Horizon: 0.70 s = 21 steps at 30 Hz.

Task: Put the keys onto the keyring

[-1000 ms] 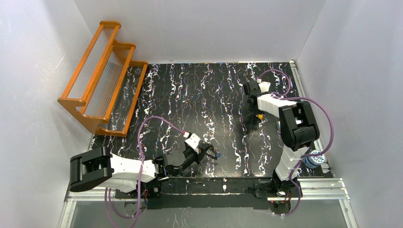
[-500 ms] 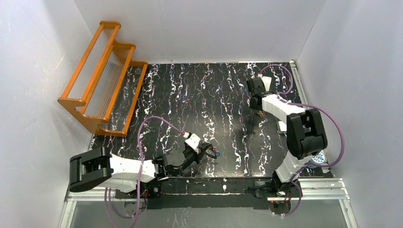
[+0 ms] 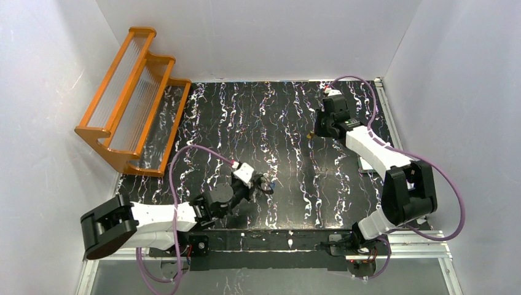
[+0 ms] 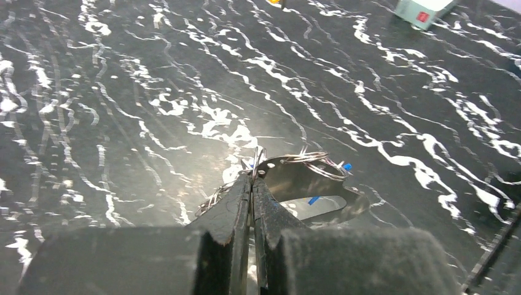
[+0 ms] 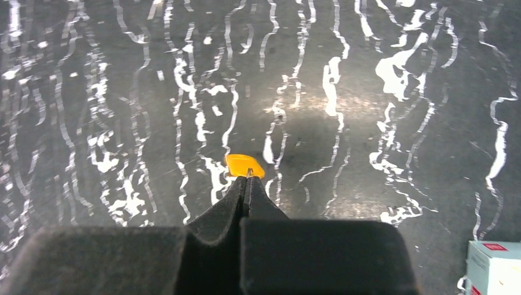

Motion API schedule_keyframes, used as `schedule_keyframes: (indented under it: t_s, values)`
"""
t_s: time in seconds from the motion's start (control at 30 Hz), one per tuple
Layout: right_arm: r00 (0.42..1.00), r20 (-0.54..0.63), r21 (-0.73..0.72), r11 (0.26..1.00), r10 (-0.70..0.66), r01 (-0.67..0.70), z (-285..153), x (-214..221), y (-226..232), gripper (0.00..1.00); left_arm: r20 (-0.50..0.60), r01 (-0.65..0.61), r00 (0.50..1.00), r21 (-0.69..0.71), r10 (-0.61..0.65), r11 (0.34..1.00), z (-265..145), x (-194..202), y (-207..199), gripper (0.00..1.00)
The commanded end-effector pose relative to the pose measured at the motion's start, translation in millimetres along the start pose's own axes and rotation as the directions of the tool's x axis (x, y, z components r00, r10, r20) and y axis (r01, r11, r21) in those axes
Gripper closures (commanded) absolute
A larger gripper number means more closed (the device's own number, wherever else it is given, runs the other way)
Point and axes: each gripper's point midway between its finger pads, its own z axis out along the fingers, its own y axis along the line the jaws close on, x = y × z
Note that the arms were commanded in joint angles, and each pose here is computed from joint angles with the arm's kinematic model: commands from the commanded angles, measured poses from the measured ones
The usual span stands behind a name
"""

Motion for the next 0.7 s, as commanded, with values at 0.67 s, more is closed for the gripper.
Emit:
schedule_keyframes:
  t_s: [0.67]
  values:
    - [0.986,-0.032,-0.569,0.815,-0.162,0.115,-52.5,57.8,90.1,0.99,-0.133,-0.231,0.958,0.168,0.255,0.958,5.4,23.0,14.6,1.0]
